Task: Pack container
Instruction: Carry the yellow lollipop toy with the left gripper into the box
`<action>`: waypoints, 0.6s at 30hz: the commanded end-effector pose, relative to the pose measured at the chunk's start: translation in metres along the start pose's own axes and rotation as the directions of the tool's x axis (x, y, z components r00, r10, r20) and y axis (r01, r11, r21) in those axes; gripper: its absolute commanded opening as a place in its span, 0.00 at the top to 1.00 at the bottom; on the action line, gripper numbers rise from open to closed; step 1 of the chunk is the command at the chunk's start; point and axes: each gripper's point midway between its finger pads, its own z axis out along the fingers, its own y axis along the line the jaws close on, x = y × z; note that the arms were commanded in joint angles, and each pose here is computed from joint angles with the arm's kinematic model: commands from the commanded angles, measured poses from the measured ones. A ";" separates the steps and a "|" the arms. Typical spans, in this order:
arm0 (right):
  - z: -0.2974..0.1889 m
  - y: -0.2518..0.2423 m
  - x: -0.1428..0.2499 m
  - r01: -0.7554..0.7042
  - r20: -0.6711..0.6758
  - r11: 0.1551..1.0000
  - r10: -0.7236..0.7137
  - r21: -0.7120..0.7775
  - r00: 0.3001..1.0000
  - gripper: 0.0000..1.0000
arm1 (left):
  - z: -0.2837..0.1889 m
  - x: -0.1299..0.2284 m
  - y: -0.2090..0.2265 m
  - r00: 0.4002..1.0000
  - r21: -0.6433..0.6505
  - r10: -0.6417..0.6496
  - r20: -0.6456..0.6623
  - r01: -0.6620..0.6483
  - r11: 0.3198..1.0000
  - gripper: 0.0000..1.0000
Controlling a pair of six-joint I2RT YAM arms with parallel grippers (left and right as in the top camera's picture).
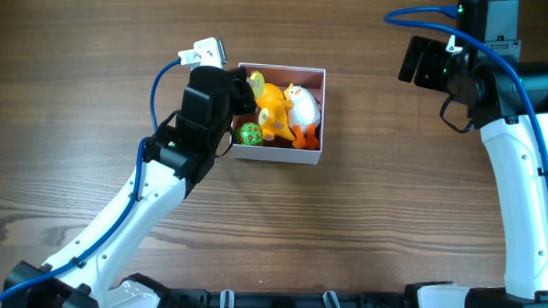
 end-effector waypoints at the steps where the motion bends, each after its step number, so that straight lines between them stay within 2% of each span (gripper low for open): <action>1: 0.002 -0.002 0.000 0.006 -0.002 1.000 -0.006 0.016 1.000 0.00 | 0.016 0.007 0.014 0.997 -0.079 0.083 0.000 -0.083 0.993 0.96; 6: 0.002 -0.002 0.000 0.006 -0.002 1.000 -0.006 0.016 1.000 0.00 | 0.046 0.029 0.020 0.990 -0.085 0.135 -0.039 -0.138 0.987 0.96; 11: 0.002 -0.002 0.000 0.006 -0.002 1.000 -0.006 0.016 1.000 0.00 | 0.051 0.050 0.031 0.983 -0.115 0.149 -0.110 -0.162 0.980 0.93; 13: 0.003 -0.002 0.000 0.006 -0.003 1.000 -0.006 0.016 1.000 0.00 | 0.049 0.061 0.035 0.975 -0.131 0.159 -0.156 -0.180 0.975 0.65; 15: 0.002 -0.002 0.000 0.006 -0.002 1.000 -0.006 0.016 1.000 0.00 | 0.045 0.075 0.040 0.963 -0.146 0.170 -0.211 -0.203 0.968 0.62; 16: 0.002 -0.002 0.000 0.006 -0.002 1.000 -0.006 0.016 1.000 0.00 | 0.044 0.078 0.040 0.959 -0.146 0.174 -0.223 -0.210 0.967 0.57; 18: 0.003 -0.002 0.000 0.006 -0.003 1.000 -0.006 0.016 1.000 0.00 | 0.042 0.086 0.037 0.950 -0.137 0.193 -0.245 -0.231 0.963 0.52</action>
